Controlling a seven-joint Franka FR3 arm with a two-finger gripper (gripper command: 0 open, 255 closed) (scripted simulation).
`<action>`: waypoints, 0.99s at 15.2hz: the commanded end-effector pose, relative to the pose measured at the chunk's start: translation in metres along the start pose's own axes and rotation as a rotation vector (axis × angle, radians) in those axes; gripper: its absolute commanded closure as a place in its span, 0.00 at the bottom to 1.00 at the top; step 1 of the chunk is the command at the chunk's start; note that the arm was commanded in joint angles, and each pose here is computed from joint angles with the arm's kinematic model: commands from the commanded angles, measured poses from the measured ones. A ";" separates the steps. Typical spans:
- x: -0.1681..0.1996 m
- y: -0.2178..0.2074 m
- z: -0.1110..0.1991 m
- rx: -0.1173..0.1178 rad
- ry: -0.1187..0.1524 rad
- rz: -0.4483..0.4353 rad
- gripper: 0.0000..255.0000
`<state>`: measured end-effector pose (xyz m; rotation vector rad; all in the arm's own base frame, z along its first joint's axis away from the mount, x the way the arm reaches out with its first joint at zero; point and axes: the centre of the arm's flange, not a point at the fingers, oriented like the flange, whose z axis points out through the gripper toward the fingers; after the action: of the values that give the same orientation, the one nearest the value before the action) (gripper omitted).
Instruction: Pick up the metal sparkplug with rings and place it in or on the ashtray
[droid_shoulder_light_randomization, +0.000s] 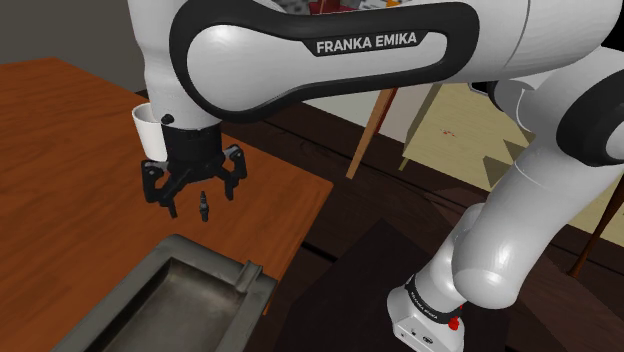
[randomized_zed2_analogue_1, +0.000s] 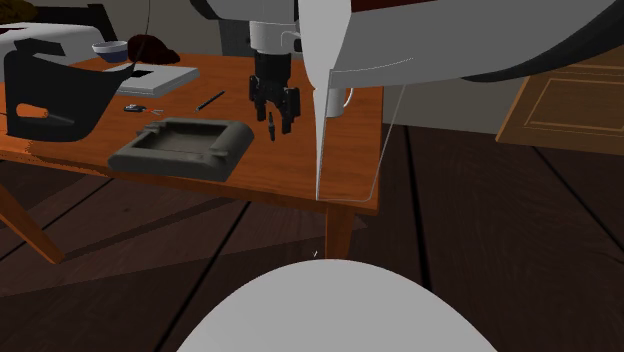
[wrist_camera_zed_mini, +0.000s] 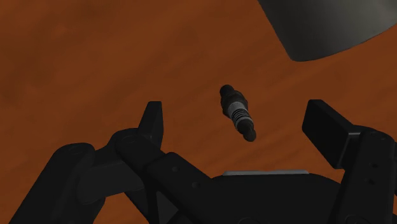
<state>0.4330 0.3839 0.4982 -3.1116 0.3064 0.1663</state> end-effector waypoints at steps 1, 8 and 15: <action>0.000 0.000 0.000 0.000 0.000 0.000 0.00; 0.000 0.000 0.000 0.000 0.000 0.000 1.00; -0.002 0.000 -0.021 0.000 0.000 0.000 1.00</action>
<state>0.4332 0.3847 0.5137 -3.1114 0.3066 0.1660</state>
